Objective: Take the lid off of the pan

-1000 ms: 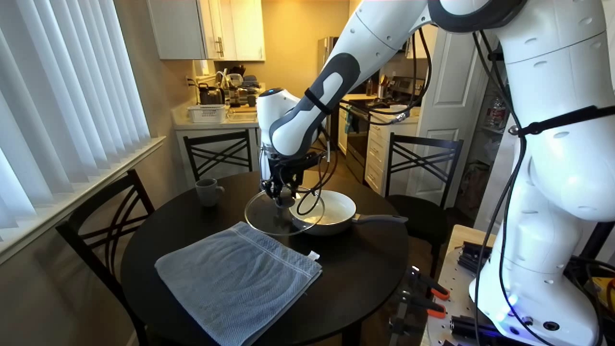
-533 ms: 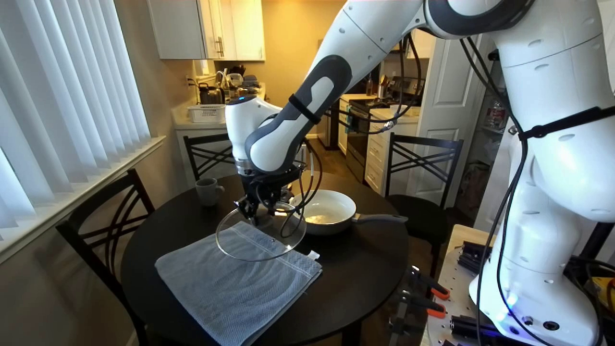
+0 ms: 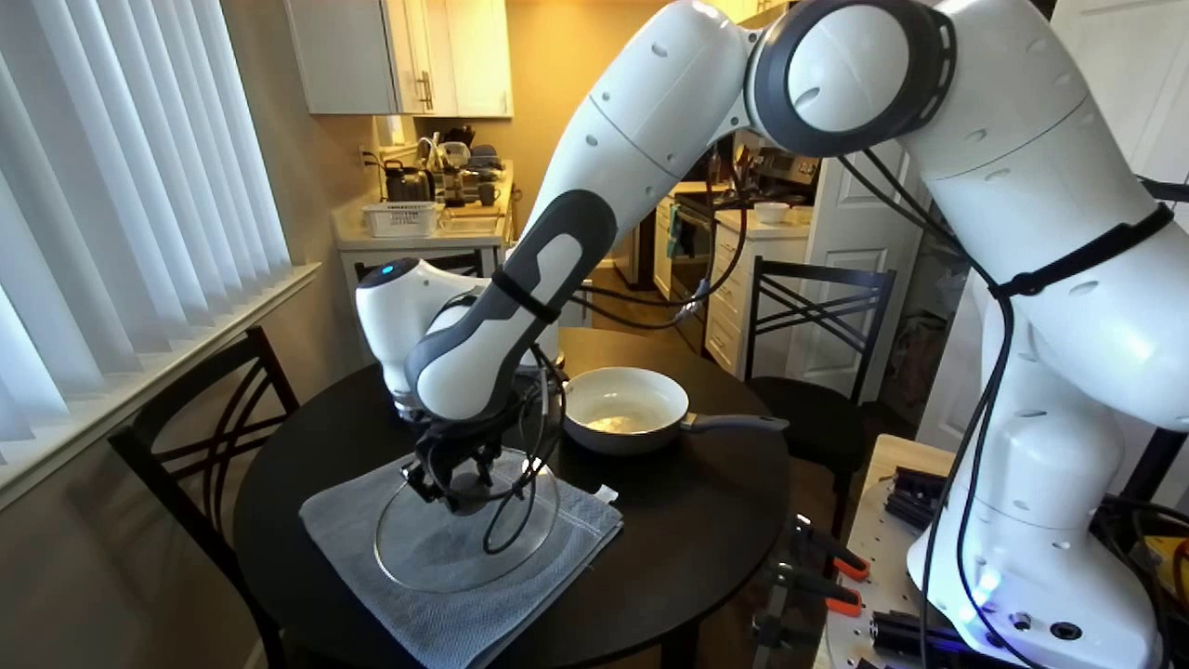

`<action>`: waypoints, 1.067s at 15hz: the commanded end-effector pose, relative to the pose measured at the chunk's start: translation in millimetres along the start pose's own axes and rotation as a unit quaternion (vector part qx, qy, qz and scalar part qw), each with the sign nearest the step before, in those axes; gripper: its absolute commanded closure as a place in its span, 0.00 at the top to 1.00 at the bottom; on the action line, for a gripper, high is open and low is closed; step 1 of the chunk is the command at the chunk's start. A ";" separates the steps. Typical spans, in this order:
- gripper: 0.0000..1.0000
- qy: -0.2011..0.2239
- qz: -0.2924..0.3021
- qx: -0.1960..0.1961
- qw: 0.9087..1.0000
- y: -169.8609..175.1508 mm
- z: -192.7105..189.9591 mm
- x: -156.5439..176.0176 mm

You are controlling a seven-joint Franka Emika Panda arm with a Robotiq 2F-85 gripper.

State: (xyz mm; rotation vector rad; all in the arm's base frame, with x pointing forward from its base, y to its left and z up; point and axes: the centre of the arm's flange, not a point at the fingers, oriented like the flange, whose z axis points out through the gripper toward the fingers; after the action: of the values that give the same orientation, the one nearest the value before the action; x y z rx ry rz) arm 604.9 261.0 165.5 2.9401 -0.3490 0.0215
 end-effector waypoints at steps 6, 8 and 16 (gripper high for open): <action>0.69 -0.020 0.055 -0.016 0.998 -32.4 16.7 33.1; 0.88 -0.020 0.069 -0.017 0.997 -29.8 14.8 35.6; 1.00 -0.014 0.104 -0.019 0.994 -14.3 19.8 40.3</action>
State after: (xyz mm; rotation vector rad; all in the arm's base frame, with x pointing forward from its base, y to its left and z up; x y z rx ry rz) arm 647.3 261.7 144.9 2.8550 -0.6512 0.0012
